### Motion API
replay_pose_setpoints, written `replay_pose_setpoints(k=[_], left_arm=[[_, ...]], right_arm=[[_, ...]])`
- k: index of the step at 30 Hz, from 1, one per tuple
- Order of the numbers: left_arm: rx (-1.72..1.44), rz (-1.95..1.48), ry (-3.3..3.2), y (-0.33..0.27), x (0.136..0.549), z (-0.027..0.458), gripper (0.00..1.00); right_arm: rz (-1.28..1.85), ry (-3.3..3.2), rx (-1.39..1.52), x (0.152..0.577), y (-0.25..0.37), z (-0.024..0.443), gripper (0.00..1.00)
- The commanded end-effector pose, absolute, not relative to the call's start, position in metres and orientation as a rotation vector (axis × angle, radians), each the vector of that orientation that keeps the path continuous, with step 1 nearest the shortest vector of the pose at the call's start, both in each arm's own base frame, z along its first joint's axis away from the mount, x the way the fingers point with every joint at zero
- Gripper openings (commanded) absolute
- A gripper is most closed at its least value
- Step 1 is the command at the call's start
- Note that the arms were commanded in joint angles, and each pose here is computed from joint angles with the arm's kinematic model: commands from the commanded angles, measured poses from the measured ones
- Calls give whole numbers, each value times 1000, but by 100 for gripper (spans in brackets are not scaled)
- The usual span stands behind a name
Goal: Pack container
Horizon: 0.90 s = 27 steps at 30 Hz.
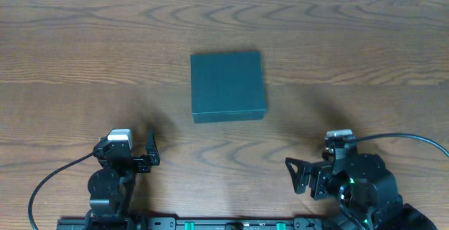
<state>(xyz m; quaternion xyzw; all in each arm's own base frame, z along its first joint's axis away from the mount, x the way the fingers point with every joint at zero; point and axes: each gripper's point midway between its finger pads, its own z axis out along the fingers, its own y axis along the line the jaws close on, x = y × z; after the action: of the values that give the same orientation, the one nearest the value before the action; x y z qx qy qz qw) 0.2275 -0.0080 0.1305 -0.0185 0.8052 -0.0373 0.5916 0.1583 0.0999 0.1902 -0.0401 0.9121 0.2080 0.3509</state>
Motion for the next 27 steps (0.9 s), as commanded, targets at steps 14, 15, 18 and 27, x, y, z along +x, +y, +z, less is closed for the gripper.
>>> replay_pose_setpoints(k=[14, 15, 18, 27], left_arm=[[-40, -67, 1892, -6, 227, 120, 95], [-40, -67, 1892, -6, 227, 120, 95], [-40, -67, 1892, -6, 227, 120, 95], [-40, -67, 1892, -6, 227, 120, 95]], right_arm=[[297, 2089, -271, 179, 79, 108, 99], [296, 2091, -272, 179, 80, 100, 99], [290, 2107, -276, 181, 81, 86, 99], [293, 2111, -281, 180, 81, 85, 99]])
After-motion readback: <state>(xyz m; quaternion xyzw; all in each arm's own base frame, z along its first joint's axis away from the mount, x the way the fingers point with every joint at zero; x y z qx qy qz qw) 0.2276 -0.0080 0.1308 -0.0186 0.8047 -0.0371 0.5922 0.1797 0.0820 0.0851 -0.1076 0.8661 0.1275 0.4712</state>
